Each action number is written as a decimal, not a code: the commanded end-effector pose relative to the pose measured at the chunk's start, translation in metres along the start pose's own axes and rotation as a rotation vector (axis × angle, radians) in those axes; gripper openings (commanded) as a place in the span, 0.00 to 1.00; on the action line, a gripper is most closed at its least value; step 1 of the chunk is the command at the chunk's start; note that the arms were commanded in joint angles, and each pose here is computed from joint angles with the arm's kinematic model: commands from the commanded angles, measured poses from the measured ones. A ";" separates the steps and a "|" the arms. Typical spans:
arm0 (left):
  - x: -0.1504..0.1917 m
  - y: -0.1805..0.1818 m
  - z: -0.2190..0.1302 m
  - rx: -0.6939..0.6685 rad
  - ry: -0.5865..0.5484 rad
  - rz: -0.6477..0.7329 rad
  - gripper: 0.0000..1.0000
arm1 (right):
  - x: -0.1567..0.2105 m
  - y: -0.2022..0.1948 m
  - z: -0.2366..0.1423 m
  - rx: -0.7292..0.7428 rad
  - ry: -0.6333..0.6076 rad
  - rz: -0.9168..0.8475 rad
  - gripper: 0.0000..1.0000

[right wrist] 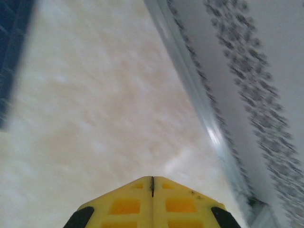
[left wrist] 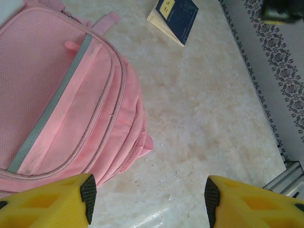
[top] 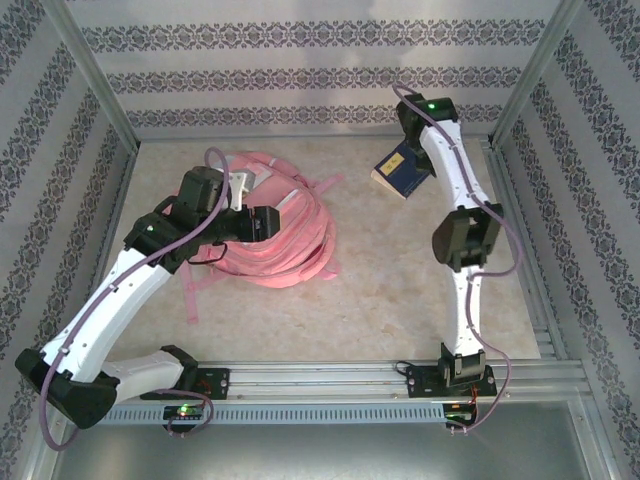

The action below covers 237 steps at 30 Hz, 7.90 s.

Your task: Pack books, pencil case, and school supplies into a backpack

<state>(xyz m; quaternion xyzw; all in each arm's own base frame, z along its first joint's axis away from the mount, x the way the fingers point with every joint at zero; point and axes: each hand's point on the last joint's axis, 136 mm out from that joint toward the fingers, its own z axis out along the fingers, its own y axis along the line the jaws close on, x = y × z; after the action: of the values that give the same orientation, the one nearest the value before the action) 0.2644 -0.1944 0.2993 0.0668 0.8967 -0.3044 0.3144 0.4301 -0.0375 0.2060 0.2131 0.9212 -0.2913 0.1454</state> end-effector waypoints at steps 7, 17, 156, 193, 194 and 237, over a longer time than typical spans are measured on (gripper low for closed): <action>0.018 0.003 0.005 0.036 0.004 -0.014 0.63 | 0.048 0.070 0.033 -0.600 -0.056 0.072 0.20; 0.015 0.003 0.020 0.061 -0.013 -0.059 0.63 | 0.014 0.145 0.055 -0.824 -0.003 0.018 0.42; 0.190 -0.051 0.271 0.239 0.659 -0.006 0.33 | 0.286 0.101 -0.015 -1.327 0.443 0.159 0.41; 0.048 -0.049 0.068 0.371 0.199 -0.067 0.68 | 0.206 0.060 -0.284 -2.096 0.028 -0.250 0.00; 0.046 -0.050 0.064 0.389 0.188 -0.070 0.68 | 0.207 0.058 -0.288 -2.111 0.030 -0.263 0.00; 0.005 -0.101 -0.027 1.045 -0.051 -0.149 0.19 | 0.230 0.046 -0.346 -2.278 0.109 -0.342 0.00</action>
<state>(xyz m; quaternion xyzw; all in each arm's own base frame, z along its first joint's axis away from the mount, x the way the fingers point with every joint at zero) 0.2242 -0.2647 0.3528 0.1147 0.6416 -0.7237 0.2266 0.2033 0.2708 0.3487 -0.1392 0.6938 0.6920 0.1429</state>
